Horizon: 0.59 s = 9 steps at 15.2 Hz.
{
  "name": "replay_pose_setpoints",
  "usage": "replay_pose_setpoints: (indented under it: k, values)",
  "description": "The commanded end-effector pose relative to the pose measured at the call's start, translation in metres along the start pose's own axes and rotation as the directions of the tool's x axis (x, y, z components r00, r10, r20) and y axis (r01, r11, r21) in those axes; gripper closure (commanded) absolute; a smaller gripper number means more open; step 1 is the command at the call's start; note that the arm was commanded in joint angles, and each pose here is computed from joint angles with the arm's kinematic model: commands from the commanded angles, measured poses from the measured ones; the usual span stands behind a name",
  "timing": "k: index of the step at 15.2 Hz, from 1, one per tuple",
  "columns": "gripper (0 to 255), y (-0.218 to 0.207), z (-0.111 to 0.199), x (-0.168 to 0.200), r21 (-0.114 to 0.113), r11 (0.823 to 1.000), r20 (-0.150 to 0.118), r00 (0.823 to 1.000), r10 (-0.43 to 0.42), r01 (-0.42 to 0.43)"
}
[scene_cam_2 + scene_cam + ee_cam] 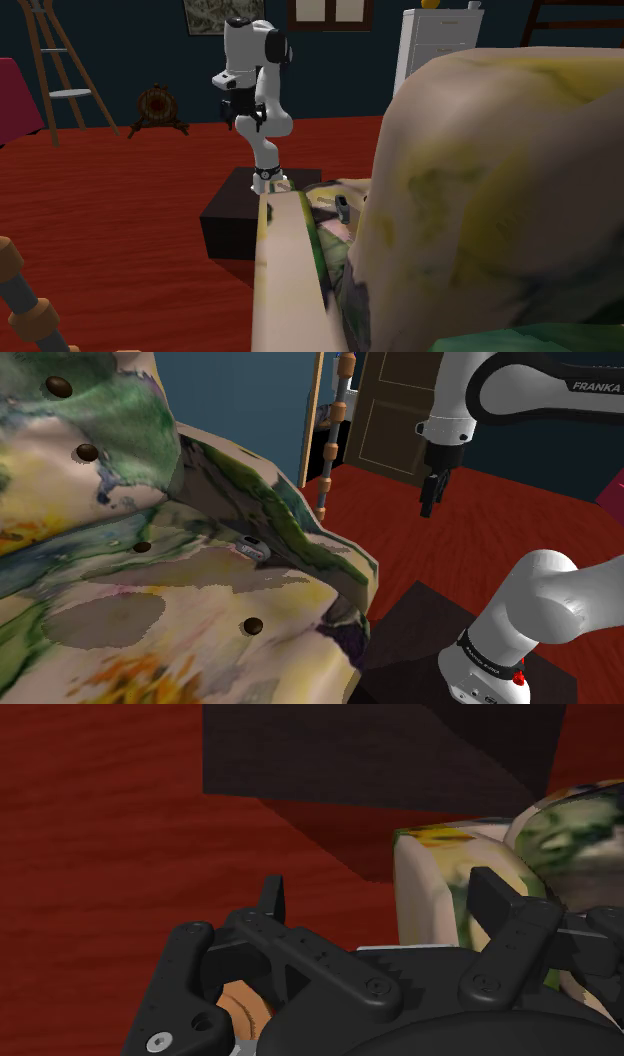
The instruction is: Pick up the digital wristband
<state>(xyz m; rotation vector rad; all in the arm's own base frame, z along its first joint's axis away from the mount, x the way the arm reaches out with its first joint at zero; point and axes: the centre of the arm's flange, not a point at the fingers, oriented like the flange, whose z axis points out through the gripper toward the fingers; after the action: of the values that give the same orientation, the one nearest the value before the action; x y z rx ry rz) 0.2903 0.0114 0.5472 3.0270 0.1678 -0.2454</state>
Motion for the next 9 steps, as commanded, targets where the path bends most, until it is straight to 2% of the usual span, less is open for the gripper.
replay_pose_setpoints:
  k: [1, 9]
  values:
    - [0, 0.000, 0.000, 0.000, 0.000, 1.000, 0.000, 1.000, 0.000, 0.000]
    - [0, -0.073, 0.009, 0.071, 0.000, 1.000, -0.031, 0.999, -0.018, 0.018]
